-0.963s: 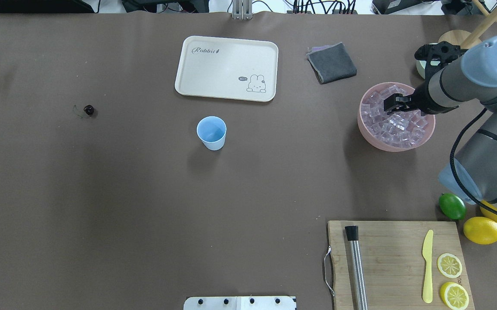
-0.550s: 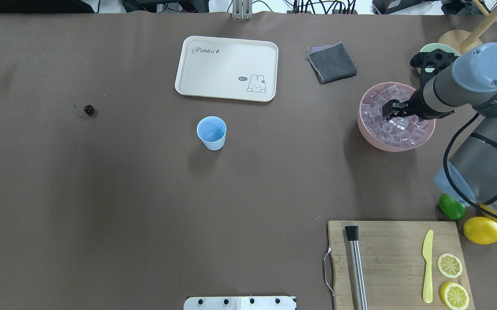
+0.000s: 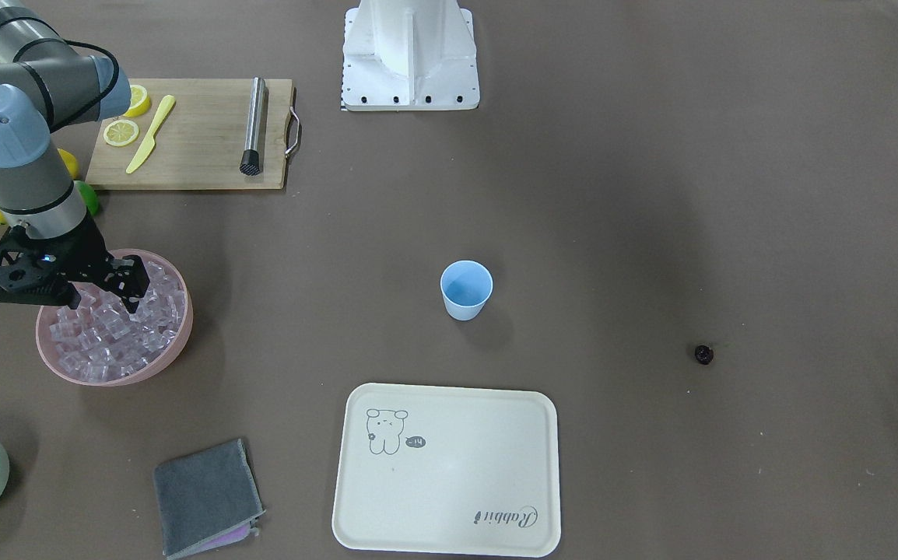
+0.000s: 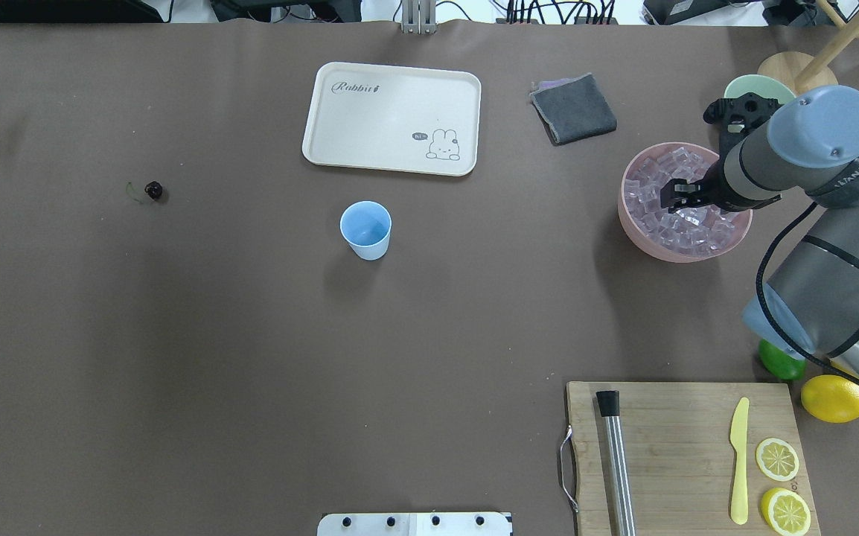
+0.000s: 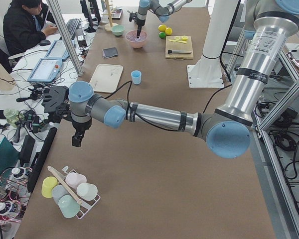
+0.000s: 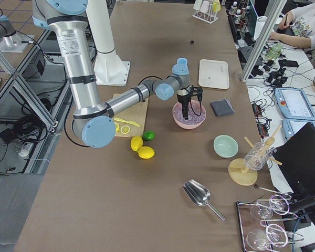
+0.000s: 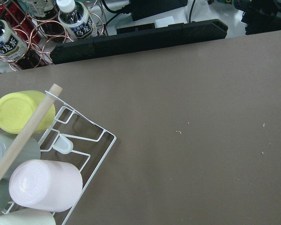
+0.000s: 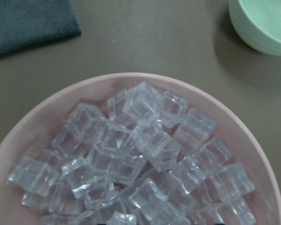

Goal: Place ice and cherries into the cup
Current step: 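Lower the right gripper into the bowl and grasp an ice cube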

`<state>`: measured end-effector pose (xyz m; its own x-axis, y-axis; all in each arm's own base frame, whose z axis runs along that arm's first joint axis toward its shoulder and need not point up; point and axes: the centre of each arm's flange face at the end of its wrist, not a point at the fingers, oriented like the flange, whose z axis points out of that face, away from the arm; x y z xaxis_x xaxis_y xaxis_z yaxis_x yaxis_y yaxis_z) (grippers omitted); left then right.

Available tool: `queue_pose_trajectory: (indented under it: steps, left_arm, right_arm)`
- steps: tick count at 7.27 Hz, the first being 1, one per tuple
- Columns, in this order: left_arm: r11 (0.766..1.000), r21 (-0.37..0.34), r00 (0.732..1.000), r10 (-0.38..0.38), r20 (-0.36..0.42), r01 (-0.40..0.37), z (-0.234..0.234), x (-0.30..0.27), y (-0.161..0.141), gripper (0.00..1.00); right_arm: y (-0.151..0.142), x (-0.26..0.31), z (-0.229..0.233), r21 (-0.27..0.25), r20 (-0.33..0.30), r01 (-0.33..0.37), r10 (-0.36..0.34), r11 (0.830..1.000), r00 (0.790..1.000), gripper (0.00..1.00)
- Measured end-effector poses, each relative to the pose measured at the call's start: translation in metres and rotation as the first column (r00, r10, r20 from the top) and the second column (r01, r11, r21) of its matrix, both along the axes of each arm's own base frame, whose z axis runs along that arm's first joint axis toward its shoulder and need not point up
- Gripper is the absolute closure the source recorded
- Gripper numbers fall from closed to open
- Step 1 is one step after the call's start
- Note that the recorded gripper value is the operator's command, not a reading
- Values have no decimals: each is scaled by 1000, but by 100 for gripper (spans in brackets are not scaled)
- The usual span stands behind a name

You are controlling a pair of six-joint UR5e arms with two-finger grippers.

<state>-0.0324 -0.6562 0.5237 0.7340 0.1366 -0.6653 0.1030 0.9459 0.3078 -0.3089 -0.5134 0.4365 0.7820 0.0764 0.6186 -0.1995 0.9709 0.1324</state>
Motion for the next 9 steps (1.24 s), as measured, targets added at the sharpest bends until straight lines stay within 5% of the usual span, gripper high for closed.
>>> queue_pose_trajectory:
  steps: [5,6,8,9]
  left_arm:
    - [1000,-5,1000,1,0,-1,3,0,0,2]
    - [1000,-5,1000,1,0,-1,3,0,0,2]
    - [1000,-7,1000,1,0,-1,5,0,2,2]
    - [1000,-7,1000,0,0,0,6,0,3,2]
  right_arm:
    - [2,-11,8,-9,-17,12,-12,1000,1000,17]
    - [1,-12,12,-8,-29,8,-8,1000,1000,44]
    - [2,-17,17,-4,-50,3,-3,1000,999,43]
    - [5,-22,18,-3,-55,4,-4,1000,998,99]
